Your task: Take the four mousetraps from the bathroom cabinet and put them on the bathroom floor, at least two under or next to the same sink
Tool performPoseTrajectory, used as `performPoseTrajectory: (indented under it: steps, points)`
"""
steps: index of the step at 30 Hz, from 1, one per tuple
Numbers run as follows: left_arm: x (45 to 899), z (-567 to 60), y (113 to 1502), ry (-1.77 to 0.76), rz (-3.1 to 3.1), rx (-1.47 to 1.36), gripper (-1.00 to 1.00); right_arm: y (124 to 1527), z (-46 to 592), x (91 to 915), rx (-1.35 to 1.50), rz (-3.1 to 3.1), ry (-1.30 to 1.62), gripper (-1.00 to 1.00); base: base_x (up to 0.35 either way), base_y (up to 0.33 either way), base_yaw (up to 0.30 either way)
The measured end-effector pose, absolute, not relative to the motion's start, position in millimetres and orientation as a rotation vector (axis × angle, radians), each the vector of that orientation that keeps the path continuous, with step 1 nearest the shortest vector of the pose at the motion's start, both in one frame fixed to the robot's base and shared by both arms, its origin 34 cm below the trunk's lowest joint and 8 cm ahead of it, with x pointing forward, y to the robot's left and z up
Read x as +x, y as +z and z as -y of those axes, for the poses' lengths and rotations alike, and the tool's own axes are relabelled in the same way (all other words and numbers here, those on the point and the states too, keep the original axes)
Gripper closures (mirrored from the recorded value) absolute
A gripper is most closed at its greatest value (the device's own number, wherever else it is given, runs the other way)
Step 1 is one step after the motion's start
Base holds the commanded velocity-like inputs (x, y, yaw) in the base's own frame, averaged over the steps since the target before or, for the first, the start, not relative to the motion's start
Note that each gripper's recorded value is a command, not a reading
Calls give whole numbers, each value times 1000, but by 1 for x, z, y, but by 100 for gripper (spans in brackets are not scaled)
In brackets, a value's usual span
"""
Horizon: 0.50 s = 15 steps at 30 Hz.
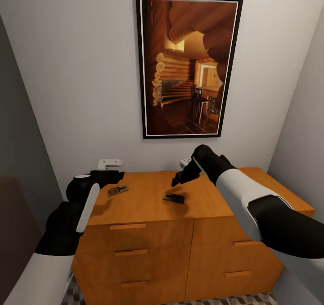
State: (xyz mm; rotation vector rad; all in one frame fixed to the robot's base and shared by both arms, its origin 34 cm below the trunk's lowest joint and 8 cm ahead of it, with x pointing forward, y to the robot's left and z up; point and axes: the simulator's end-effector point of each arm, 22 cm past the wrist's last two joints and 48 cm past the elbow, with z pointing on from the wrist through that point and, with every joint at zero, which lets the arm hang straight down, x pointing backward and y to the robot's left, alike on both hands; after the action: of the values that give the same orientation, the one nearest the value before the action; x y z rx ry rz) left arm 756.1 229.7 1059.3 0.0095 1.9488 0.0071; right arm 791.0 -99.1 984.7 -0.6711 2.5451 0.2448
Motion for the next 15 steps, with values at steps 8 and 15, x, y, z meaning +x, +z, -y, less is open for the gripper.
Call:
performPoseTrajectory:
  steps: [8, 15]
  points:
    - [756, -230, 1059, 6, -1947, 10, -100, 985, 102, 796, -684, -2514, 247, -100, 0, 0, 0]
    - [756, -230, 1059, 4, -1949, 9, -100, 989, 99, 801, -708, -2474, 246, -100, 0, 0, 0]
